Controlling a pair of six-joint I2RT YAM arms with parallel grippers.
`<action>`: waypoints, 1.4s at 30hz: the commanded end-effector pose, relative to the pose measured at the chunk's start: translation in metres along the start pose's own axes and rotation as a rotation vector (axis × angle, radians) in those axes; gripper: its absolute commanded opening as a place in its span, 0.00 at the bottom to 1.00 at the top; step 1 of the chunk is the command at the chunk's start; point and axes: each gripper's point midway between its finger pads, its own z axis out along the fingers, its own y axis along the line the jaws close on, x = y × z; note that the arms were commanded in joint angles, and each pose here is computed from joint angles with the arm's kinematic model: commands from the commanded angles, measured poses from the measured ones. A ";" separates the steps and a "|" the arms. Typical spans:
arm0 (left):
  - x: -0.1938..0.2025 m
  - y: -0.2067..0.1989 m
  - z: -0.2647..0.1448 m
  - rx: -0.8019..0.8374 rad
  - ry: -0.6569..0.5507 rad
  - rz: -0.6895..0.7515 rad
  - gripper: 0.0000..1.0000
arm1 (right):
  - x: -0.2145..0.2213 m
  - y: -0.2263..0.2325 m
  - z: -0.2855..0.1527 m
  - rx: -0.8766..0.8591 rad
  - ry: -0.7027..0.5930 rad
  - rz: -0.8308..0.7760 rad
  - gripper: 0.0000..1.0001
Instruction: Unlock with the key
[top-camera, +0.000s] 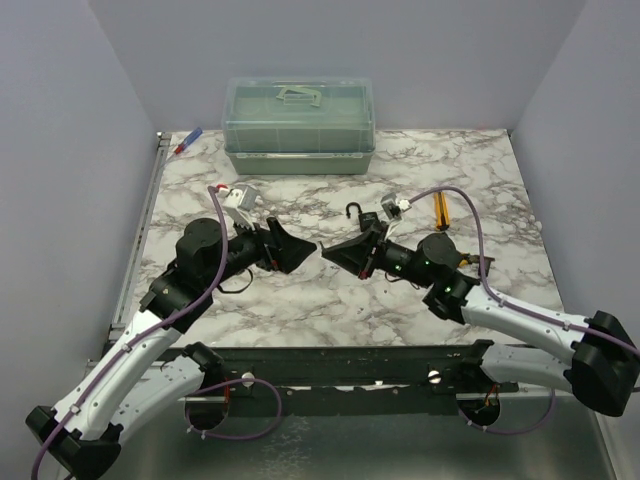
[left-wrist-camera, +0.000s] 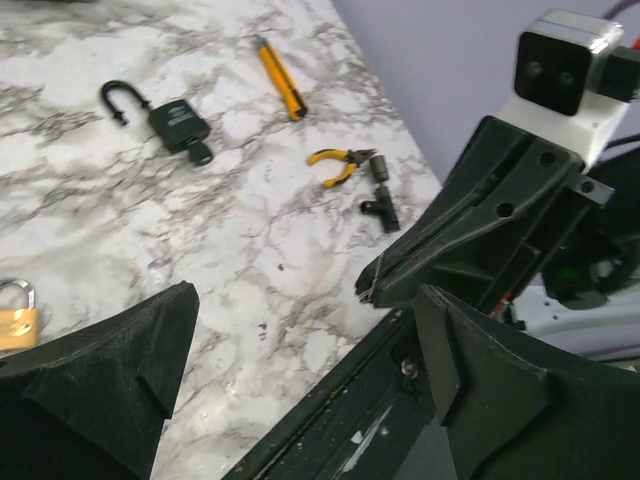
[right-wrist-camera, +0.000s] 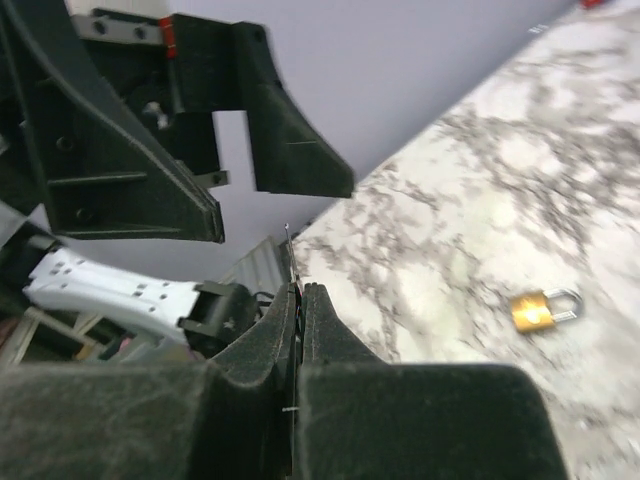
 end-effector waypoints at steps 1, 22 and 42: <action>0.000 0.035 -0.005 -0.195 -0.001 0.041 0.97 | 0.012 -0.055 -0.022 0.307 -0.021 0.064 0.00; 0.026 0.144 0.010 -0.669 0.279 0.281 0.96 | 0.045 -0.117 -0.111 0.739 -0.071 0.153 0.00; 0.077 0.217 0.041 -0.757 0.698 0.277 0.99 | 0.061 -0.118 -0.132 0.735 -0.053 0.136 0.00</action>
